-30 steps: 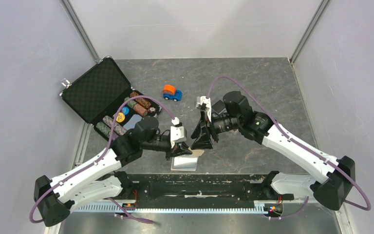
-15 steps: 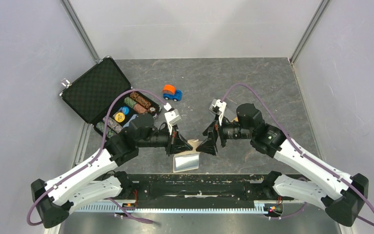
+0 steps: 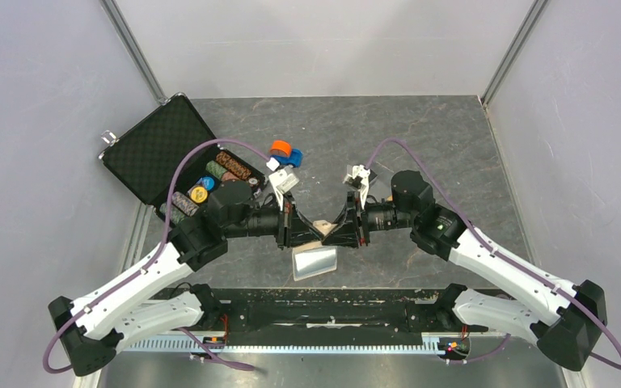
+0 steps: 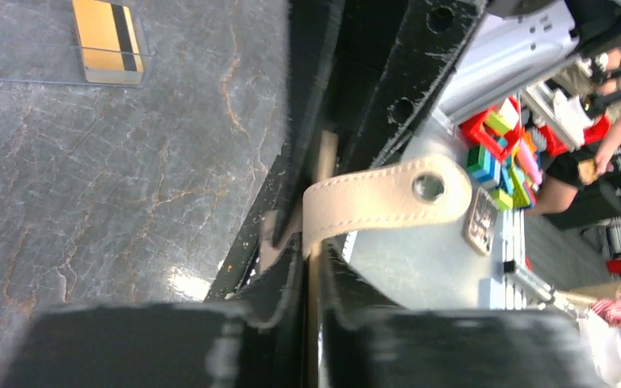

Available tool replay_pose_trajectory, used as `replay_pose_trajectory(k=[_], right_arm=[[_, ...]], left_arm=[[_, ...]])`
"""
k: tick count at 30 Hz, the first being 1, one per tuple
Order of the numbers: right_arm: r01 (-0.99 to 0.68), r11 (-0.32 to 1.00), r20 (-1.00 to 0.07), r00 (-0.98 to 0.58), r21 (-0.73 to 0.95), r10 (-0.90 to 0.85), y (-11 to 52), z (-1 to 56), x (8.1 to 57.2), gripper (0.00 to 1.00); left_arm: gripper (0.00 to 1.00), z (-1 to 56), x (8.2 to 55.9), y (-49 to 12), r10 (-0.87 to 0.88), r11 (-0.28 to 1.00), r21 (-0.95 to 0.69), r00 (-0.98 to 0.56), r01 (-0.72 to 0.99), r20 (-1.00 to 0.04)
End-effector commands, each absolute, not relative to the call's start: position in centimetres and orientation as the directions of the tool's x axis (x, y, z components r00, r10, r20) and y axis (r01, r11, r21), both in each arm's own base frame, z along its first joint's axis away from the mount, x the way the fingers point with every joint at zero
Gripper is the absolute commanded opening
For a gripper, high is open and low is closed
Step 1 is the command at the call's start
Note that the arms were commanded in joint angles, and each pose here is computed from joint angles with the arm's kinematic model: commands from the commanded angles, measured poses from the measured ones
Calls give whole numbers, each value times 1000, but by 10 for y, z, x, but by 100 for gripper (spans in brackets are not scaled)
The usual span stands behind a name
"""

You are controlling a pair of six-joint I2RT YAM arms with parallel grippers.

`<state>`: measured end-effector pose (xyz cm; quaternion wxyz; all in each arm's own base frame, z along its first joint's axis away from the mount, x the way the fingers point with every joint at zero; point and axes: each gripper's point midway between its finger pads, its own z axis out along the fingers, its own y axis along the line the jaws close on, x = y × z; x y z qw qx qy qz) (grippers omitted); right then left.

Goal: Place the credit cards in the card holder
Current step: Open the card holder.

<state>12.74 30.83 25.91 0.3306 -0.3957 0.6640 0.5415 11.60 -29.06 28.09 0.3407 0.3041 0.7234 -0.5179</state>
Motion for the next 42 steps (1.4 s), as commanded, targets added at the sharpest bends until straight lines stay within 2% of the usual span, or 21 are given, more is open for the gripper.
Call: replay_pose_trajectory(k=[1,2,3,4,5,8,12,17,26,42], right_arm=[[-905,38,-898,-425,424,-115,313,275,126,7],[-902,44,-895,-431,429,-117,313,274,127,0],[-899,62,-891,-437,433,-119,313,271,129,0],[-895,89,-888,-445,437,-120,312,269,133,0],[-889,117,-882,-455,443,-123,311,266,136,0],[-865,203,-865,-488,460,-119,306,257,148,0],[-841,250,-849,-517,480,-111,302,252,157,0],[-812,292,-829,-551,506,-97,297,247,165,0],[-791,284,-804,-587,543,-96,295,245,164,0],[-782,280,-793,-601,557,-98,295,243,162,0]], left_arm=[[43,312,121,-289,-1,286,-565,-589,774,-808],[67,313,127,-287,-21,322,-558,-584,764,-811],[79,313,133,-282,-41,366,-557,-585,746,-810],[98,312,140,-275,-63,425,-550,-583,719,-810],[100,310,146,-268,-75,477,-541,-581,693,-810],[100,302,158,-241,-77,621,-498,-586,605,-807],[100,267,160,-208,-47,774,-445,-661,450,-749],[100,225,153,-179,-57,873,-397,-748,284,-661],[100,175,141,-199,1,870,-421,-853,258,-522],[97,168,152,-220,-46,829,-488,-836,273,-547]])
